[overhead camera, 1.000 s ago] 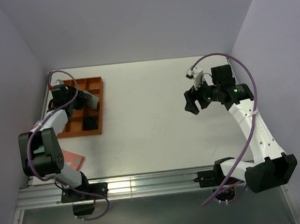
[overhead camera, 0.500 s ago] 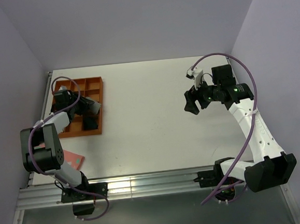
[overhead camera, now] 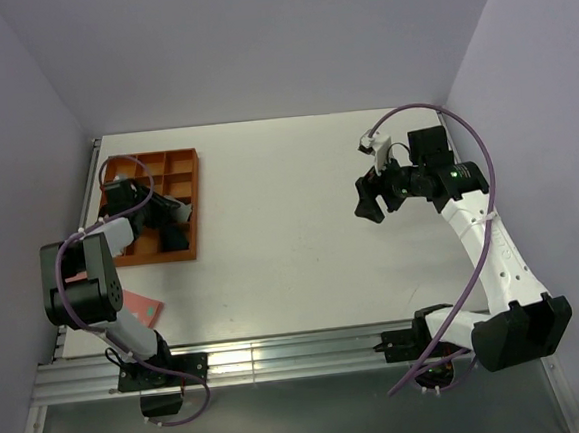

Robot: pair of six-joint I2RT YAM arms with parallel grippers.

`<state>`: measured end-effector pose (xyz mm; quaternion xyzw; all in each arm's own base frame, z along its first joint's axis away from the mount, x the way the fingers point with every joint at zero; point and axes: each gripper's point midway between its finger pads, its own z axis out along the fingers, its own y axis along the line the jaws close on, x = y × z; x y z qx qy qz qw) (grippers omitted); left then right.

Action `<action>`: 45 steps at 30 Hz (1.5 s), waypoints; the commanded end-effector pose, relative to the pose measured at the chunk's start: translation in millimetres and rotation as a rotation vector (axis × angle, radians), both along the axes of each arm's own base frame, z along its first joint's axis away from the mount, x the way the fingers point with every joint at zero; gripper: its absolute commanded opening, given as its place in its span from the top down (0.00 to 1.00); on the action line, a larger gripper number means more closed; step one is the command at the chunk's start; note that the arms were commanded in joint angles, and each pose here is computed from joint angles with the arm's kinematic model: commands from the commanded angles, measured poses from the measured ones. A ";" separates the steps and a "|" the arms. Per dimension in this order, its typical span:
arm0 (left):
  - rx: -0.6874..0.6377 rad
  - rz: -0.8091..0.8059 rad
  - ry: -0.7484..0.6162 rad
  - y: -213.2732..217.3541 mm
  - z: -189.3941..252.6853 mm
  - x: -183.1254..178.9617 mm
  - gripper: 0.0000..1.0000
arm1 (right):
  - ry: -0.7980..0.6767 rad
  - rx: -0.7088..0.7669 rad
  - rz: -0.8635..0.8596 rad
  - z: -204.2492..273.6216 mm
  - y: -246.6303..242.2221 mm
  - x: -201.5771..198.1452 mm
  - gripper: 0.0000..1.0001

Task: Roll the socks
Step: Place the sock in the storage box.

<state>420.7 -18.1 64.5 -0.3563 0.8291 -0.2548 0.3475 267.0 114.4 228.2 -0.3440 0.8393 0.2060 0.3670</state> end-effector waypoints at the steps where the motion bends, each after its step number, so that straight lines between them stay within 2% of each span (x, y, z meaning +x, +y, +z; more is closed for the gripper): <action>1: 0.056 0.008 0.097 10.3 -25.7 -14.5 1.00 | -0.028 0.008 0.016 2.1 0.8 4.6 0.19; 16: 0.150 0.081 0.280 33.1 -48.5 -23.8 1.00 | 0.009 0.009 0.019 -0.6 2.3 8.4 0.19; 19: 0.214 0.110 0.347 41.2 -45.7 -24.6 1.00 | 0.012 0.016 0.023 2.5 3.6 9.2 0.19; 23: 0.281 0.093 0.392 31.7 -39.8 -19.8 1.00 | 0.026 0.015 0.028 1.9 4.5 9.7 0.19; 35: 0.301 0.032 0.498 21.3 -55.1 -16.6 1.00 | 0.051 0.003 0.035 -3.9 3.8 13.0 0.20; 45: 0.309 0.019 0.557 20.4 -70.3 -21.9 0.84 | 0.069 0.008 0.041 -8.8 5.3 14.0 0.20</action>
